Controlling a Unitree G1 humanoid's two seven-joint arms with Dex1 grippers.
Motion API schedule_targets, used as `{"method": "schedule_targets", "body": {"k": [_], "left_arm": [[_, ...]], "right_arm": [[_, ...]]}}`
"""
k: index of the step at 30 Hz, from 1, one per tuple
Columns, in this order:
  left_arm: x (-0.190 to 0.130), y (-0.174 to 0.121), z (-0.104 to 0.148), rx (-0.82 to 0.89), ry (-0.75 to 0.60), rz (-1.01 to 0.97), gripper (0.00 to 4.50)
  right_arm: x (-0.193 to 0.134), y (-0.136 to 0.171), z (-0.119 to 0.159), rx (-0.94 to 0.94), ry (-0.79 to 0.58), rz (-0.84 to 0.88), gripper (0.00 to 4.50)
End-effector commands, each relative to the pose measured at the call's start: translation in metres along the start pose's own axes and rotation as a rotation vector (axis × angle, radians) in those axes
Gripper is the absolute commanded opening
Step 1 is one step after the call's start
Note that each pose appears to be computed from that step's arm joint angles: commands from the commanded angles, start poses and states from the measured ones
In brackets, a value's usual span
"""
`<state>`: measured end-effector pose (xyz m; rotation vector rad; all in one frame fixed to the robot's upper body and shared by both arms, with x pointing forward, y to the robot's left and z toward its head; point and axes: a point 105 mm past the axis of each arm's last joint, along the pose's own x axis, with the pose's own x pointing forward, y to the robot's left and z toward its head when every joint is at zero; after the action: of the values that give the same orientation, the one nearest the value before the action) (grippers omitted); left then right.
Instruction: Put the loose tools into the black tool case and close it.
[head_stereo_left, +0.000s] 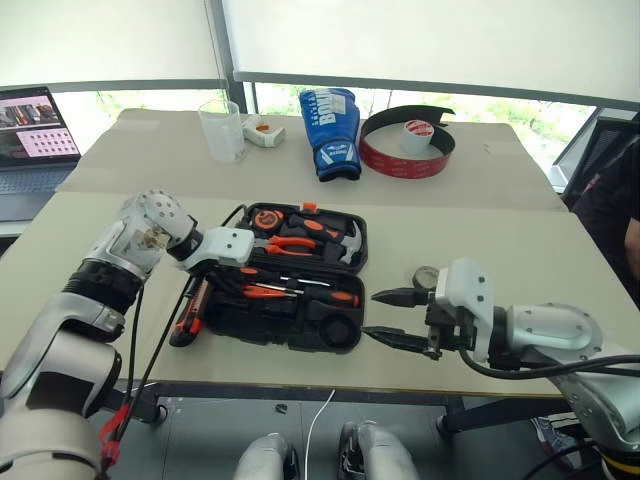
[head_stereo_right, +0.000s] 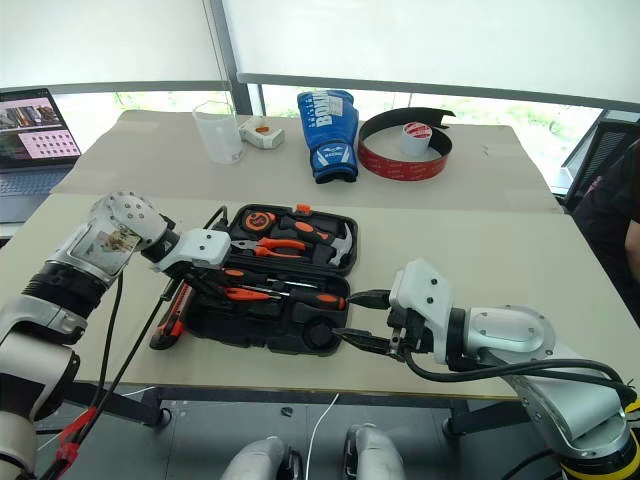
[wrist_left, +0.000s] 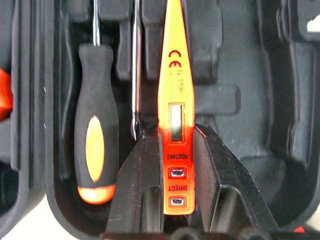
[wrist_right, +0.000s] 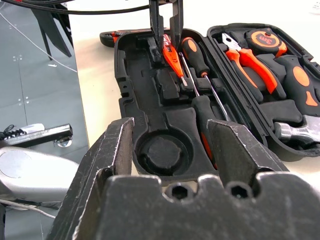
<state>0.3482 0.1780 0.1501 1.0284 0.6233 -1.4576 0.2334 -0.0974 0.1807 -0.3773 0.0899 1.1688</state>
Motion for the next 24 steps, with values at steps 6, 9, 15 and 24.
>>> {"method": "schedule_targets", "body": {"k": [6,9,15,24], "left_arm": [[0.003,0.005,0.008,0.024,-0.013,-0.002,0.39],[0.003,0.004,0.01,0.026,-0.02,-0.006,1.62],[-0.019,0.004,0.026,0.01,-0.154,0.035,3.38],[-0.022,0.003,0.026,-0.029,-0.209,0.05,3.38]], "right_arm": [[0.0,-0.002,0.011,-0.048,-0.03,-0.029,3.3],[0.0,-0.003,0.011,-0.048,-0.027,-0.038,3.3],[-0.001,-0.003,0.009,-0.038,-0.022,-0.041,3.3],[-0.001,-0.005,0.007,-0.041,-0.018,-0.039,3.3]]}}
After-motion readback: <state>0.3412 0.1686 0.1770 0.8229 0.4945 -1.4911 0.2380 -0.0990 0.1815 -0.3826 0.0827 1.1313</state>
